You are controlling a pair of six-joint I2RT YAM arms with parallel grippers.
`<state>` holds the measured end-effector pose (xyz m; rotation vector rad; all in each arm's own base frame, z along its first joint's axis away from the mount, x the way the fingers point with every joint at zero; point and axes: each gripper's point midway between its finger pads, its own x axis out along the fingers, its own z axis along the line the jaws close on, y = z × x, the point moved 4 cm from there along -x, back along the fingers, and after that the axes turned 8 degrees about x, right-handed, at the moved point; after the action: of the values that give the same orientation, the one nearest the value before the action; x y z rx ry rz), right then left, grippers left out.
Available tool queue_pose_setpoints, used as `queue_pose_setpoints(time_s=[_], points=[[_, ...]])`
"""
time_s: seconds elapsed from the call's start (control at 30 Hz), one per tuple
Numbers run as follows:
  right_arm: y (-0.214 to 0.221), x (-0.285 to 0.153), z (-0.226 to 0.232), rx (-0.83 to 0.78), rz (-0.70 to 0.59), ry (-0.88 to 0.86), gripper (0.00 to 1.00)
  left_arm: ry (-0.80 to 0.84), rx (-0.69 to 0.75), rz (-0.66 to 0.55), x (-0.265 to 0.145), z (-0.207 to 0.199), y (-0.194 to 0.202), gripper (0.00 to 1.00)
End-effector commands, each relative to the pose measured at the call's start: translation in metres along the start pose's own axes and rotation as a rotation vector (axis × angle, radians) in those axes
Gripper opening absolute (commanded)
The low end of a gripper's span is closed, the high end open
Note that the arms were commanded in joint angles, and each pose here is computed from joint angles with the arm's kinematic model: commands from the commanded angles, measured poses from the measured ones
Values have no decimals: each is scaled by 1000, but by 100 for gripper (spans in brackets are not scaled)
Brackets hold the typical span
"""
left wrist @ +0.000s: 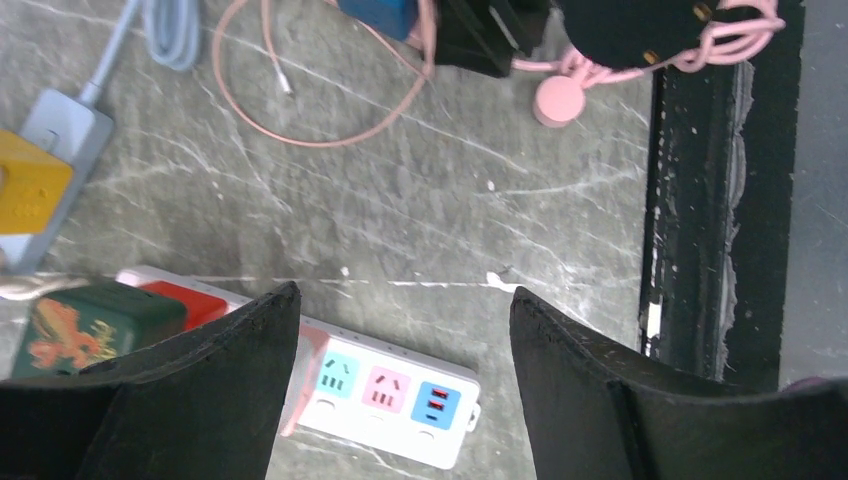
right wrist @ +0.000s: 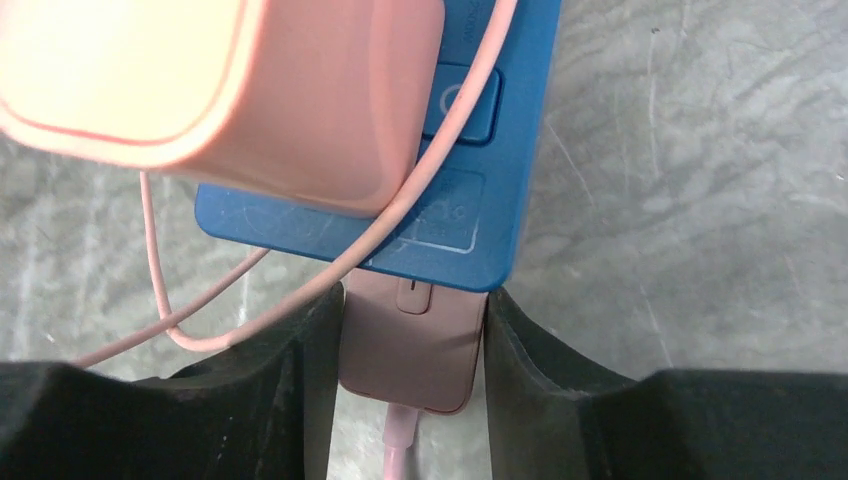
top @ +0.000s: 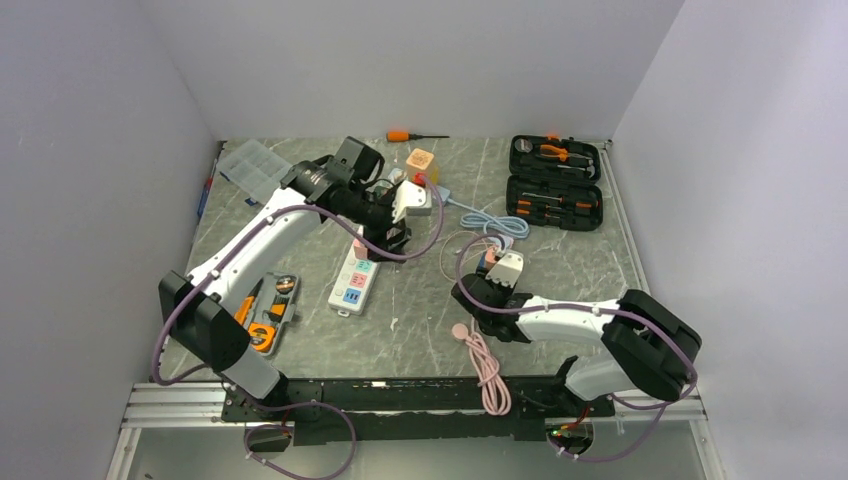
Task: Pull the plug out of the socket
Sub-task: Remove the plug from the socket.
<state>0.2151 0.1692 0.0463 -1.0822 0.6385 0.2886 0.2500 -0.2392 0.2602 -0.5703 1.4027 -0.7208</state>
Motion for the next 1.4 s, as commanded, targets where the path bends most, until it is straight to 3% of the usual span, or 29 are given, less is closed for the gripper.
queue_pose_setpoints(time_s=[0.0, 0.17, 0.33, 0.53, 0.8, 1.07, 1.37], points=[[-2, -20, -7, -132, -43, -3, 20, -14, 68, -33, 1, 15, -25, 79], [-17, -40, 1, -217, -99, -67, 16, 11, 121, -38, 15, 23, -40, 79], [-39, -53, 6, -246, -193, -178, 10, 89, 191, -120, 27, 19, -63, 80], [-53, -61, 24, -282, -254, -296, 0, 129, 253, -182, 49, 23, -61, 83], [-55, -71, 43, -282, -245, -428, 0, 67, 442, -166, 92, 40, -44, 84], [-55, -77, 52, -233, -139, -607, 1, -10, 683, -171, 113, 54, -37, 86], [-60, -71, 46, -238, -104, -642, 3, 40, 735, -190, 138, 53, -36, 88]])
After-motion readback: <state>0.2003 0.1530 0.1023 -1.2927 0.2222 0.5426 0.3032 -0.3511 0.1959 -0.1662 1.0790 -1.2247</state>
